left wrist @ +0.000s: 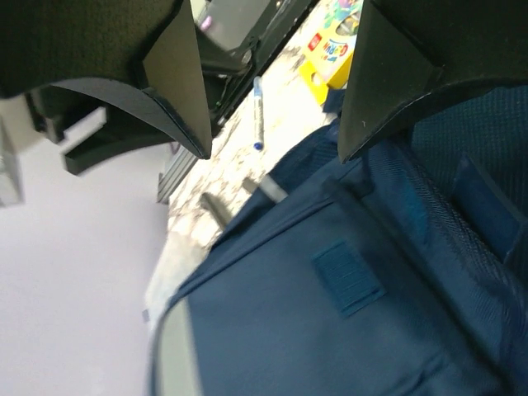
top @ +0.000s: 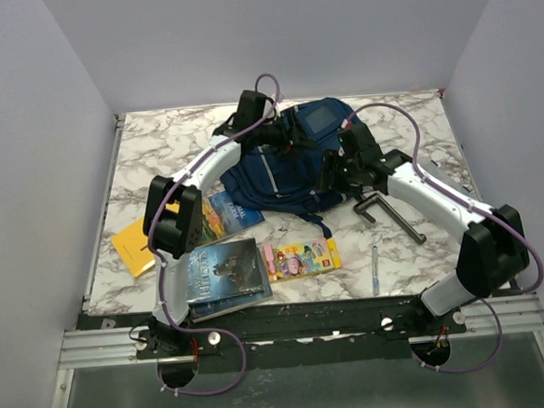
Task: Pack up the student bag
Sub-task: Adjust the student bag at the center of the board, then pick up the stationery from the center of the board.
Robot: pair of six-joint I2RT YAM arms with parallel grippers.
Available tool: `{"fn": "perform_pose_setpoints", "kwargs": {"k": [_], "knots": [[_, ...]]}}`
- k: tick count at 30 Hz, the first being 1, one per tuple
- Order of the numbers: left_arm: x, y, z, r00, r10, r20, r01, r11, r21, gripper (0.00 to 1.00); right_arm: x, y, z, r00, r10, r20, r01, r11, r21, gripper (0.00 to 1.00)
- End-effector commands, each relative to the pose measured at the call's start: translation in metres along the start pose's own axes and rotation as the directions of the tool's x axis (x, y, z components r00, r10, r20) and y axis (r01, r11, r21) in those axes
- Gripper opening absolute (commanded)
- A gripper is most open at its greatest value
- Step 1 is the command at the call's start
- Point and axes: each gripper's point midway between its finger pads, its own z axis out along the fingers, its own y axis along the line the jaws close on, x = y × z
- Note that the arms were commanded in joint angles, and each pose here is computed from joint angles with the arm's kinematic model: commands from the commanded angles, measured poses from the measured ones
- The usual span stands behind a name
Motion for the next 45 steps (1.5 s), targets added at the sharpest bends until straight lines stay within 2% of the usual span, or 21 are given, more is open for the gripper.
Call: {"fn": "perform_pose_setpoints", "kwargs": {"k": [1, 4, 8, 11, 15, 22, 25, 31, 33, 37, 40, 43, 45], "knots": [[0.015, 0.019, -0.008, 0.998, -0.001, -0.056, -0.004, 0.996, -0.089, 0.64, 0.070, -0.082, -0.039, 0.986, 0.101, -0.134, -0.045, 0.927, 0.372, 0.67], [0.022, 0.027, -0.016, 0.998, 0.037, -0.049, -0.043, 0.991, -0.123, 0.66, 0.098, -0.101, -0.046, 0.981, 0.121, -0.155, -0.041, 0.897, 0.440, 0.65], [0.037, 0.038, -0.013, 0.995, 0.013, -0.103, -0.025, 0.993, -0.112, 0.67, 0.123, -0.109, -0.036, 0.966, 0.158, -0.205, -0.049, 0.890, 0.454, 0.51], [0.044, 0.042, -0.010, 0.993, 0.000, -0.121, -0.013, 0.994, -0.108, 0.67, 0.132, -0.117, -0.025, 0.965, 0.167, -0.202, -0.053, 0.879, 0.474, 0.50], [0.043, 0.041, -0.011, 0.993, 0.009, -0.116, -0.022, 0.994, -0.107, 0.67, 0.150, -0.129, -0.016, 0.954, 0.186, -0.235, -0.038, 0.854, 0.520, 0.43], [0.043, 0.026, -0.020, 0.994, 0.027, -0.105, -0.037, 0.996, -0.085, 0.67, 0.156, -0.136, -0.011, 0.954, 0.207, -0.216, -0.048, 0.819, 0.571, 0.37], [0.042, 0.014, -0.028, 0.994, 0.059, -0.088, -0.066, 0.995, -0.070, 0.69, 0.158, -0.135, -0.008, 0.953, 0.220, -0.209, -0.065, 0.822, 0.566, 0.37], [0.044, -0.020, -0.047, 0.989, 0.136, -0.050, -0.138, 0.990, -0.028, 0.80, 0.179, -0.136, 0.004, 0.938, 0.275, -0.209, -0.124, 0.832, 0.540, 0.37], [0.045, -0.035, -0.056, 0.984, 0.178, -0.028, -0.178, 0.984, -0.015, 0.82, 0.184, -0.140, 0.005, 0.937, 0.282, -0.205, -0.130, 0.827, 0.546, 0.34], [0.048, -0.063, -0.075, 0.966, 0.257, 0.019, -0.257, 0.966, 0.008, 0.84, 0.178, -0.144, 0.001, 0.947, 0.279, -0.158, -0.147, 0.816, 0.559, 0.22], [0.054, -0.084, -0.087, 0.943, 0.328, 0.062, -0.330, 0.944, 0.017, 0.86, 0.167, -0.138, -0.003, 0.955, 0.267, -0.126, -0.164, 0.836, 0.524, 0.03], [0.061, -0.109, -0.102, 0.899, 0.422, 0.117, -0.428, 0.903, 0.027, 0.86, 0.151, -0.120, -0.006, 0.964, 0.243, -0.104, -0.177, 0.884, 0.432, 0.01], [0.068, -0.123, -0.109, 0.862, 0.482, 0.159, -0.492, 0.870, 0.030, 0.86, 0.134, -0.092, -0.012, 0.967, 0.238, -0.086, -0.203, 0.932, 0.299, 0.01]]}}
